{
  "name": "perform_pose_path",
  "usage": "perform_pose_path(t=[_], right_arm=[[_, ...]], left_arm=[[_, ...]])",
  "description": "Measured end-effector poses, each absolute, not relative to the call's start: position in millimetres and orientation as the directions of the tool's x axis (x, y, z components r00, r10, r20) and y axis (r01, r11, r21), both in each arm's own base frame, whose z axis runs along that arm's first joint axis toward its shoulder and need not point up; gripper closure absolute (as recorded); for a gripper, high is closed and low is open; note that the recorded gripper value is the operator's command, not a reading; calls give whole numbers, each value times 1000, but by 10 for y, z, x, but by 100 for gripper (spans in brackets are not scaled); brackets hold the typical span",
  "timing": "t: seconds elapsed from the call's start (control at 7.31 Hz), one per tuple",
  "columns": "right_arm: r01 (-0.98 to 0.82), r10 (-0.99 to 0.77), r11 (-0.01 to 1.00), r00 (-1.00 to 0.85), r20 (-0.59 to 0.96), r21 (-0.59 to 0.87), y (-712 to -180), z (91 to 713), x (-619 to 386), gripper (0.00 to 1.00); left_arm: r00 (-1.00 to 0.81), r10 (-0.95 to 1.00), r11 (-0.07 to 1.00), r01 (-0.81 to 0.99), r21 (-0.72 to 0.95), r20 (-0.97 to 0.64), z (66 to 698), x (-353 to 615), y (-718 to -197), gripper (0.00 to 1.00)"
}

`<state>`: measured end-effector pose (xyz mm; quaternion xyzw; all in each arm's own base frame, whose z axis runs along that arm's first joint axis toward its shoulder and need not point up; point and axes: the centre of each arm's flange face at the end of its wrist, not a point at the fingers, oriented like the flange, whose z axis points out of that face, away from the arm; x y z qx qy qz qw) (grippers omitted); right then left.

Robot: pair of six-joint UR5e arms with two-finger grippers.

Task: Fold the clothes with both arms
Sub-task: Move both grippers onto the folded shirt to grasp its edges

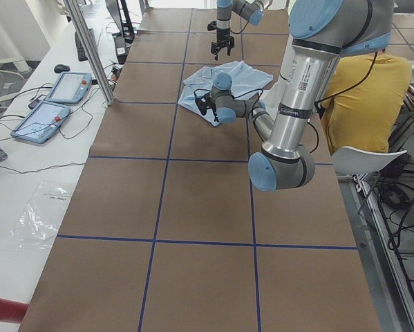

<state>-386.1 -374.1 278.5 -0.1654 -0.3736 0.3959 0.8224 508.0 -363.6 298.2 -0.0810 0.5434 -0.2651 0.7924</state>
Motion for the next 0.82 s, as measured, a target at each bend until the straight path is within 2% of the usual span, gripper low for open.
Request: perform_pose_path(t=[0.14,0.55,0.82], right_arm=[[-533,765,643,415,493,-550,-3911,2796,-3920,0],[-539,761,648,421,494,-539,-4079,2790,-4025,0],[-541,762,646,420,492,-538,-4093,2799,-4022,0]], left_arm=[[285,-512,848,320,-423,-810,2993,5216,-3478,9],[305,-516,848,316,-426,-801,3049,5369,-3374,25],[302,-515,847,323,-422,-802,3034,5396,-3391,27]])
